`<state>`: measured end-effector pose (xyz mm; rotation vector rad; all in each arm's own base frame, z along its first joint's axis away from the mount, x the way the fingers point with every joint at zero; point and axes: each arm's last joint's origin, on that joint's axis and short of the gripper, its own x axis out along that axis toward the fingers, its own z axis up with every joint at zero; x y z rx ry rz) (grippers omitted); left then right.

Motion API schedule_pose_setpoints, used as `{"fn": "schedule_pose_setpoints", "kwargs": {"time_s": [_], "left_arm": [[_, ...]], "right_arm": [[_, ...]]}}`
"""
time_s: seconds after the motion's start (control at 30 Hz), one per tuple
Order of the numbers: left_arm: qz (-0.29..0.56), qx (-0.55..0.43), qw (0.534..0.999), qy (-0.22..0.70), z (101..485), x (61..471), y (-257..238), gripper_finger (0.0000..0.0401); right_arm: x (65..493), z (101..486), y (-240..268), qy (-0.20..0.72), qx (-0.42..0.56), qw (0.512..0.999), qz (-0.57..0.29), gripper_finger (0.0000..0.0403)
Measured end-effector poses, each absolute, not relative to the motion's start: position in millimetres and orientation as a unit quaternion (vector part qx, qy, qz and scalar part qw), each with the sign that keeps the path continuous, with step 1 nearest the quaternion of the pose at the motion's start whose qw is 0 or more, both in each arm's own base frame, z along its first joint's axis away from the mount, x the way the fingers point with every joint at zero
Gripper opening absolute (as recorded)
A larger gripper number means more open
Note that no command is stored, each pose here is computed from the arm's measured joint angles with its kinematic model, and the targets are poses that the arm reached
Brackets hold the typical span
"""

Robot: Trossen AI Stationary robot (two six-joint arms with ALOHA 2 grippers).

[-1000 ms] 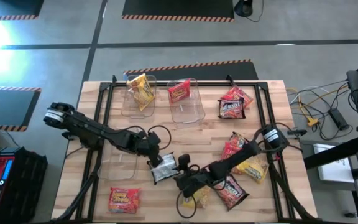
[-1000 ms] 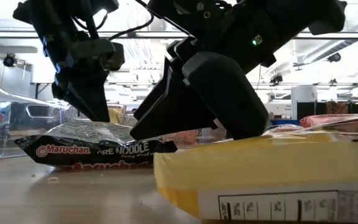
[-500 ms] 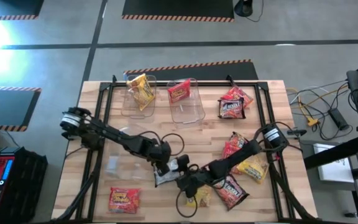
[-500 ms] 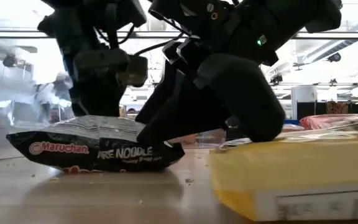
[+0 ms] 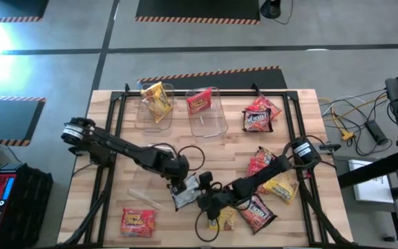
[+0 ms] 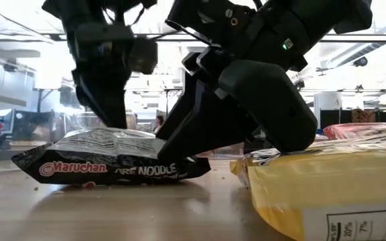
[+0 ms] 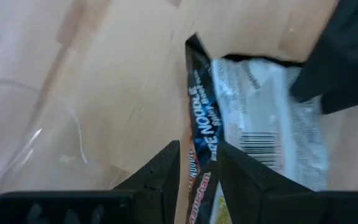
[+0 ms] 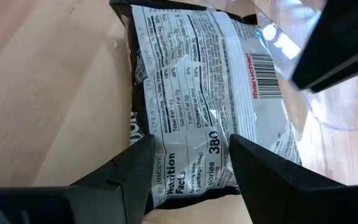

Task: Sort Maruchan noodles
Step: Put the black noodle pack into the bottom transparent bin

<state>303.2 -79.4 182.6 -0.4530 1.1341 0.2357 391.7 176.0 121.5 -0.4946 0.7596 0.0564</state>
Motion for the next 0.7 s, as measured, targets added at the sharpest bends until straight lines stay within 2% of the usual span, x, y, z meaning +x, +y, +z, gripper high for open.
{"fn": "schedule_pose_setpoints", "kwargs": {"time_s": [0.23, 0.43, 0.7], "left_arm": [[0.168, -0.202, 0.814, 0.518, 217, 275, -69, 0.0088], [0.248, -0.198, 0.775, 0.546, 230, 241, -60, 0.0088], [0.241, -0.208, 0.786, 0.530, 242, 227, -66, 0.0088]], "right_arm": [[391, 122, 176, 0.369, -0.232, 0.900, 0.025, 0.0199], [389, 125, 177, 0.371, -0.229, 0.900, 0.023, 0.0199], [385, 128, 179, 0.379, -0.225, 0.897, 0.024, 0.0199]]}}
